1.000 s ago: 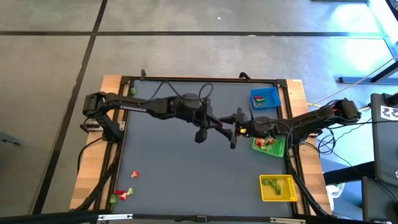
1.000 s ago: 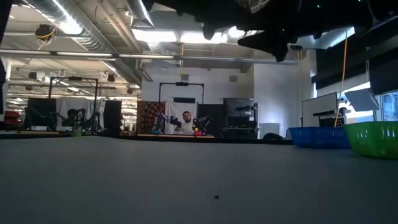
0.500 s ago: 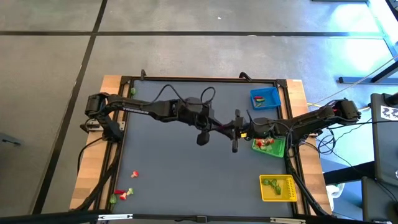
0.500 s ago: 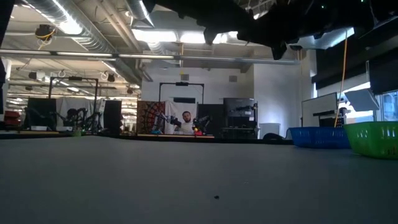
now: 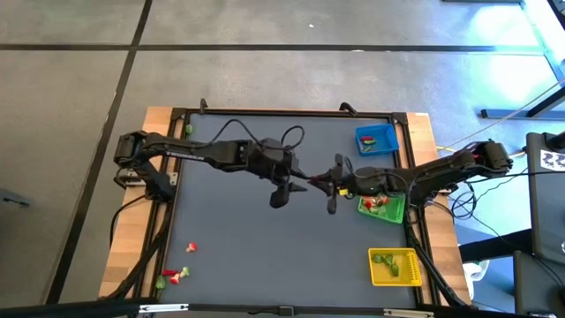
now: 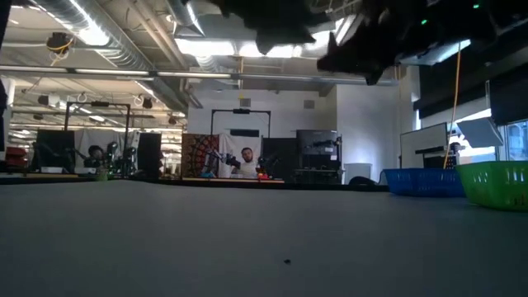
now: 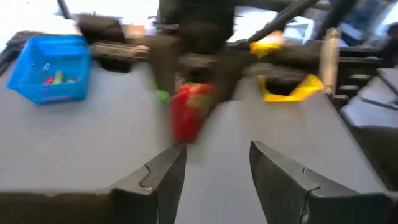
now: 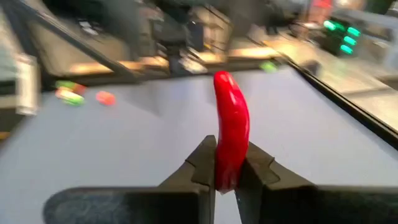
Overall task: Sort produce into baskets
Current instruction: Put the red chili pepper into the blue basket
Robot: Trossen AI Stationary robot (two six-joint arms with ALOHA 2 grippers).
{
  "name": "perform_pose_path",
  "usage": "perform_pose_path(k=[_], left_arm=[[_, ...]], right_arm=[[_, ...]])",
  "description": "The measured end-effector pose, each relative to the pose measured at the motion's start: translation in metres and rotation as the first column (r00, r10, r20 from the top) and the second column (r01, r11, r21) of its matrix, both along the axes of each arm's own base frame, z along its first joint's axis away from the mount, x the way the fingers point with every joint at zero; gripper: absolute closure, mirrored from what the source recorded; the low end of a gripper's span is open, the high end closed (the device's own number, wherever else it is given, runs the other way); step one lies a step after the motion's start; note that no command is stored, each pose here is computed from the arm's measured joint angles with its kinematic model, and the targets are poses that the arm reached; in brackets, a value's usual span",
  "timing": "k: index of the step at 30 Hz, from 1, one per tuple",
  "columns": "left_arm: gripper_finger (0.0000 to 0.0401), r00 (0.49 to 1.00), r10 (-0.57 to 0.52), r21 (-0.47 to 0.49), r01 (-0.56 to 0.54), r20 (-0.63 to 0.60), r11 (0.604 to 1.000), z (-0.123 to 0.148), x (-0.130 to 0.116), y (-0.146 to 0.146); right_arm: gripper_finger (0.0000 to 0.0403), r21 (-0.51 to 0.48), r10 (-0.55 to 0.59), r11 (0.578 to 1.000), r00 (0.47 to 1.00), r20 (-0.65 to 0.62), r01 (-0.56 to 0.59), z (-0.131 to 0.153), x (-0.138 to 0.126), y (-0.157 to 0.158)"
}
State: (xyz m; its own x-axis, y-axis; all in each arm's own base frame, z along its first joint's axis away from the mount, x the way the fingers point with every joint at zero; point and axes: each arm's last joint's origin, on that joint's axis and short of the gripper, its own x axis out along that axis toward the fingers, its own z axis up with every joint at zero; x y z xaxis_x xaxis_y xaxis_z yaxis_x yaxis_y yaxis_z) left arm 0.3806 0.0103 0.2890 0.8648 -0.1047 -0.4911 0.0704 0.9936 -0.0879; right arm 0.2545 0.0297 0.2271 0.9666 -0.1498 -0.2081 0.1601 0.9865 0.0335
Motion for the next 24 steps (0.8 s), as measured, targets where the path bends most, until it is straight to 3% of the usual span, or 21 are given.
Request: perform_pose_path(k=[5,11,24], left_arm=[[0.0217,0.99,0.02,0.008,-0.019,-0.142,1.0,0.001,-0.018,-0.001],[0.0217,0.964,0.079,0.056,-0.067,-0.252,0.996,-0.01,-0.023,-0.001],[0.0217,0.955,0.102,0.076,-0.084,-0.278,0.994,-0.027,-0.012,-0.001]], right_arm=[[0.0362,-0.088,-0.113,0.991,0.983,-0.143,0.101,0.01,-0.001,-0.003],[0.0369,-0.207,-0.251,0.96,0.909,-0.332,0.19,0.024,-0.005,-0.012],[0.0362,-0.266,-0.458,0.884,0.601,-0.655,0.385,0.02,-0.035,-0.079]])
